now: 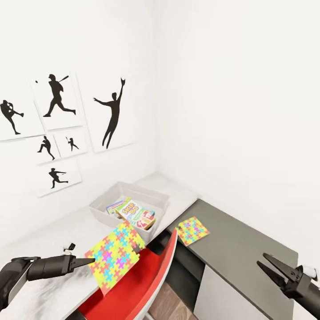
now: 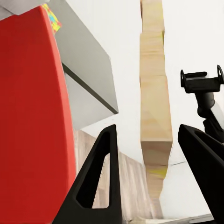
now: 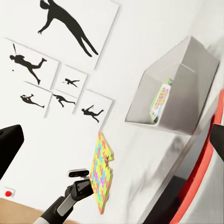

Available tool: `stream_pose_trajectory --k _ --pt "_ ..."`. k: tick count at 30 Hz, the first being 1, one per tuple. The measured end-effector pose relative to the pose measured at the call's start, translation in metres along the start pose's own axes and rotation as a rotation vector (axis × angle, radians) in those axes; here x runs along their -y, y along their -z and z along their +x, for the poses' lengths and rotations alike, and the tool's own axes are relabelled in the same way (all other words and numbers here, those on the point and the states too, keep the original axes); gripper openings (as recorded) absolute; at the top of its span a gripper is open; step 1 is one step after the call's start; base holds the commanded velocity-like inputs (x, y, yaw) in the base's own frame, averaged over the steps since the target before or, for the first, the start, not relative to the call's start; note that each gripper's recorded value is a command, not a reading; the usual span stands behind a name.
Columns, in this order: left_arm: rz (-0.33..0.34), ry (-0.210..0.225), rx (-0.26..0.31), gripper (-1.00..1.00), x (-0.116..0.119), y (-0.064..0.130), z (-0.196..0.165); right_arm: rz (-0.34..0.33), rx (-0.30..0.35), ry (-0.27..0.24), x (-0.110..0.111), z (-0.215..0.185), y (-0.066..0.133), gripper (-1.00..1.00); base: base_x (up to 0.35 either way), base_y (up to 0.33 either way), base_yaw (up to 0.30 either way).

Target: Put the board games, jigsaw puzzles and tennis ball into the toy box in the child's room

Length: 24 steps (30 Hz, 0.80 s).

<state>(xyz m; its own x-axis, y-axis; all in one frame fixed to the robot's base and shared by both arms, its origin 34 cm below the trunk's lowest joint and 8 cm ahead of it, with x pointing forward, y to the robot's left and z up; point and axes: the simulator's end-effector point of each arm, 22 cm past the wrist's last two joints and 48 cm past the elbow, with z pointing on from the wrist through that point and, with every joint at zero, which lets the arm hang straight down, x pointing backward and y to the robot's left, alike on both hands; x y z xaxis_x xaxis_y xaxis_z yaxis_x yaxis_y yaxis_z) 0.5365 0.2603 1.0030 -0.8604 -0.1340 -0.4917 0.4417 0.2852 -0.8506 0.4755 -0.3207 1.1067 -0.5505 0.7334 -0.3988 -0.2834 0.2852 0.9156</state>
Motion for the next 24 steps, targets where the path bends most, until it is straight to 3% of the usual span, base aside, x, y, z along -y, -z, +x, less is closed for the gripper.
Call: stream_pose_trajectory --k 9,24 --pt "0.000 0.002 0.000 -1.00 -0.0002 -0.0001 -0.0001 0.000 0.000 0.000 0.0002 -0.0001 -0.0002 1.00 0.224 -0.175 0.286" --pt "0.001 0.002 0.001 -1.00 -0.0001 -0.0005 -0.0004 0.001 0.000 0.000 0.0006 -0.0004 0.0000 1.00 0.089 0.069 0.248"
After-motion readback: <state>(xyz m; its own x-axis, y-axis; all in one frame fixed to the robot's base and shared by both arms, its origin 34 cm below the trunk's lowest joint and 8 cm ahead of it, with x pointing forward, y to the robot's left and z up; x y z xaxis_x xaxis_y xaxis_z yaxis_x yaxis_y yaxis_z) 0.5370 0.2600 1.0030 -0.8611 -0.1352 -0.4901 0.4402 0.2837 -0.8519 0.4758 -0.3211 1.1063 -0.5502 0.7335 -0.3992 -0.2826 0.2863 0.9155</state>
